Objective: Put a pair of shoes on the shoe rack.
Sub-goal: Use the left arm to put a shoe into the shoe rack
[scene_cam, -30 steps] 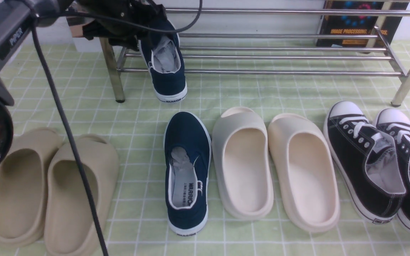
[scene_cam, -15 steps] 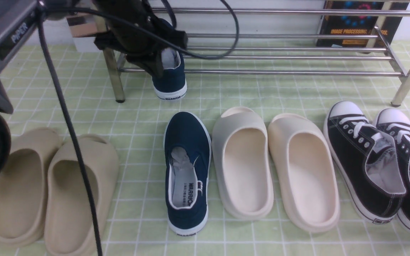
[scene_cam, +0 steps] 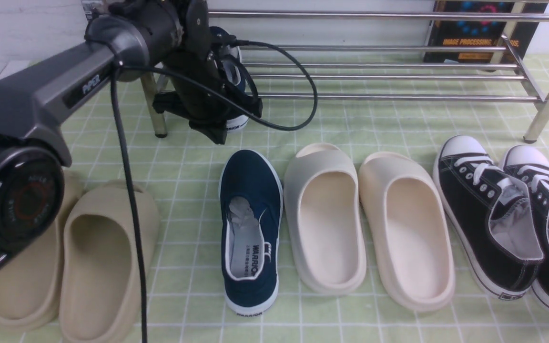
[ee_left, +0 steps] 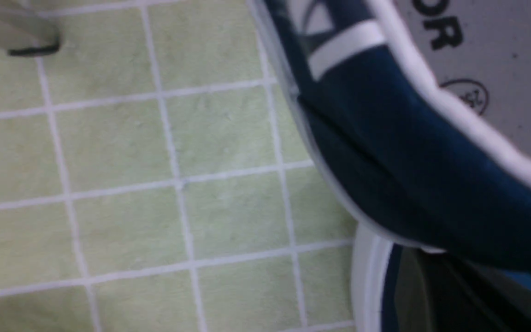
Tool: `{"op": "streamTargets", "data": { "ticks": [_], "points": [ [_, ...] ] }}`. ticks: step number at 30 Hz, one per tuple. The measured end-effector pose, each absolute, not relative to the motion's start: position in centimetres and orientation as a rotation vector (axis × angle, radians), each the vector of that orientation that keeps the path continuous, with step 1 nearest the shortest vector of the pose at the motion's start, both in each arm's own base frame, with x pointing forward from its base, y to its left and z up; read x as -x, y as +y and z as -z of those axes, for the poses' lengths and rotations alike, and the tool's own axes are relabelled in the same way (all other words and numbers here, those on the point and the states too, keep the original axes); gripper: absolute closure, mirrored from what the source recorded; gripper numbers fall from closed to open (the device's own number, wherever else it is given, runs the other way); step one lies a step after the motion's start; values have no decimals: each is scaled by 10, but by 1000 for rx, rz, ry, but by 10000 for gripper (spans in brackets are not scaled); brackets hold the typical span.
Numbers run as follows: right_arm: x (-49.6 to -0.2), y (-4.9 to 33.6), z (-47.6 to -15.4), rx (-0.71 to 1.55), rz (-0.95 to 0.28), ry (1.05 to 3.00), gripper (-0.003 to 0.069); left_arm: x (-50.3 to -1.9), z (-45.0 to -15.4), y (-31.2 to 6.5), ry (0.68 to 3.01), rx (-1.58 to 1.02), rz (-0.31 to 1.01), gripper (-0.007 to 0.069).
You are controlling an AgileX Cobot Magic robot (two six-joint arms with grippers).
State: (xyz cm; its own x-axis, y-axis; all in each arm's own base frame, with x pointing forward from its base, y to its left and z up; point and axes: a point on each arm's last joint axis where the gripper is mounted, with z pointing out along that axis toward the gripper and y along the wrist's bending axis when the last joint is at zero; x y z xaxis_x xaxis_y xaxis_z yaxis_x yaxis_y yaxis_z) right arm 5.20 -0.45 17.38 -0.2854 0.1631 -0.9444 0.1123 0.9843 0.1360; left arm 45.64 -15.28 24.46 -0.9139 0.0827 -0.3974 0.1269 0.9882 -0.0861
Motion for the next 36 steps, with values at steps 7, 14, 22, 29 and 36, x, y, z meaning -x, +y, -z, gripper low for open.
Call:
{"op": "streamTargets", "data": {
  "ticks": [7, 14, 22, 29, 36],
  "points": [
    [-52, -5, -174, -200, -50, 1864, 419, -466, -250, -130, 2685, 7, 58, 638],
    [-52, -5, -174, -200, -50, 1864, 419, -475, -252, -125, 2618, 56, 152, 638],
    [-52, -5, -174, -200, -50, 1864, 419, -481, -240, -130, 2603, 64, 196, 638],
    [-52, -5, -174, -200, -50, 1864, 419, -481, -241, -129, 2602, 66, 196, 634],
    [-52, -5, -174, -200, -50, 1864, 419, -468, -282, -126, 2626, 71, 195, 481]
  ]
}}
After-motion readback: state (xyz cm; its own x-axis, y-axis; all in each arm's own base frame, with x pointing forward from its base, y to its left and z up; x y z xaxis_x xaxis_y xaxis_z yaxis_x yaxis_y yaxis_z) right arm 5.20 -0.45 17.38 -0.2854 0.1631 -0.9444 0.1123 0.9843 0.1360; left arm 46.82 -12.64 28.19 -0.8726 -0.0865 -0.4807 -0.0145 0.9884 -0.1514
